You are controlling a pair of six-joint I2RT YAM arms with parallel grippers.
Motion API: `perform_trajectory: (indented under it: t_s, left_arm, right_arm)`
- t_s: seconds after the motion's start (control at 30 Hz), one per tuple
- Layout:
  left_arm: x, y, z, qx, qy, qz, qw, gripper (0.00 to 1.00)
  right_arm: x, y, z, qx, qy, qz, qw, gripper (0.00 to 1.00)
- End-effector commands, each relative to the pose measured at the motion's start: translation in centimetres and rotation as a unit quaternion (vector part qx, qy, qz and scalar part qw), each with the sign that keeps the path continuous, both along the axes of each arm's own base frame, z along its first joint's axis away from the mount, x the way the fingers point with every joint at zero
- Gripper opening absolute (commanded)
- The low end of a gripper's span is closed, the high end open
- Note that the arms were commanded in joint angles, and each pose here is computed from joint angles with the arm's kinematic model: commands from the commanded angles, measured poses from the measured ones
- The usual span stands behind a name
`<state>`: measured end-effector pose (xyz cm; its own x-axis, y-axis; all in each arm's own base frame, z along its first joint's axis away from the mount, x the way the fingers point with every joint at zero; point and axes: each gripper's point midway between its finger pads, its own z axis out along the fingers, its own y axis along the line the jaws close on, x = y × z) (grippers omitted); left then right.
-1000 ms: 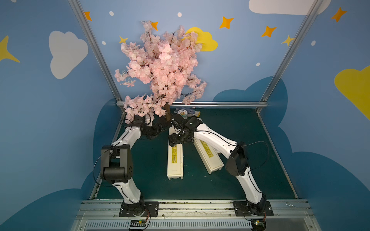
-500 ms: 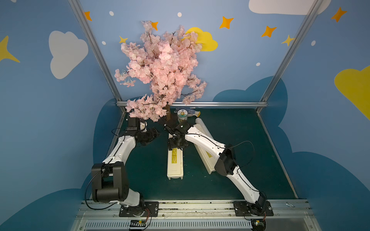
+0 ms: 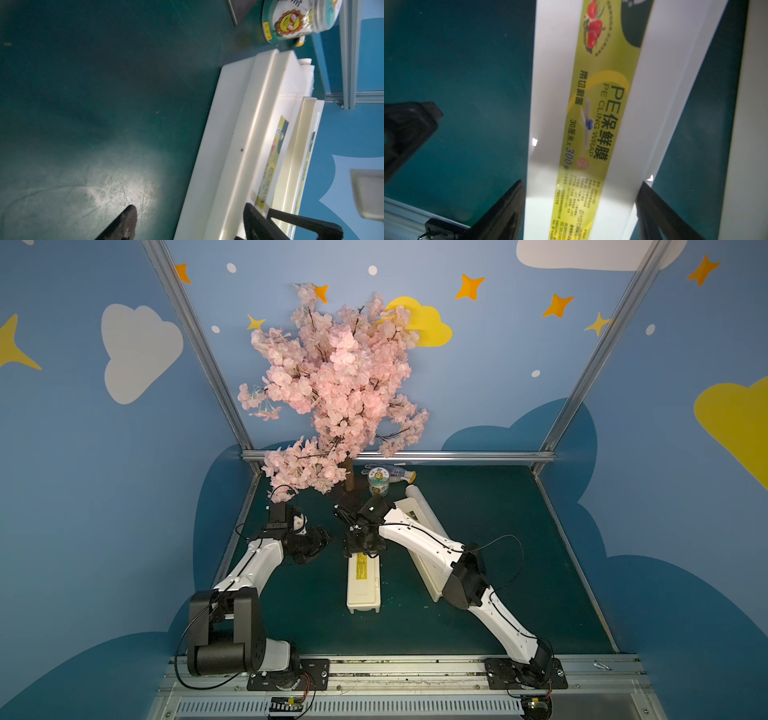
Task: Put plastic wrap rolls into dispensers
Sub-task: Open the lid of the plastic wrap cutting box.
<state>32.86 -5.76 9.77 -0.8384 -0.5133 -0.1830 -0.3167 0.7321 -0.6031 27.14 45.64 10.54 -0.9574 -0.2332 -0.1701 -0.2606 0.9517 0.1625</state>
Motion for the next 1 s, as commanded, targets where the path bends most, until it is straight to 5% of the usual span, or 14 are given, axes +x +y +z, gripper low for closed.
perform_trajectory:
  t_s: [0.0, 0.63, 0.97]
  left_arm:
    - [0.6, -0.1, 1.5, 0.001, -0.022, -0.001, 1.000, 0.80]
    - [-0.2, -0.4, 0.7, 0.009, -0.005, -0.007, 1.000, 0.80]
    - [-0.2, -1.7, 1.6, -0.029, 0.001, -0.031, 0.999, 0.75]
  right_arm:
    - [-0.2, -0.4, -1.2, -0.025, 0.006, -0.013, 1.000, 0.81]
    - [-2.2, -4.5, -4.6, -0.170, 0.007, 0.042, 0.985, 0.70]
    - [-1.0, 0.0, -1.1, -0.008, -0.005, 0.038, 0.999, 0.60]
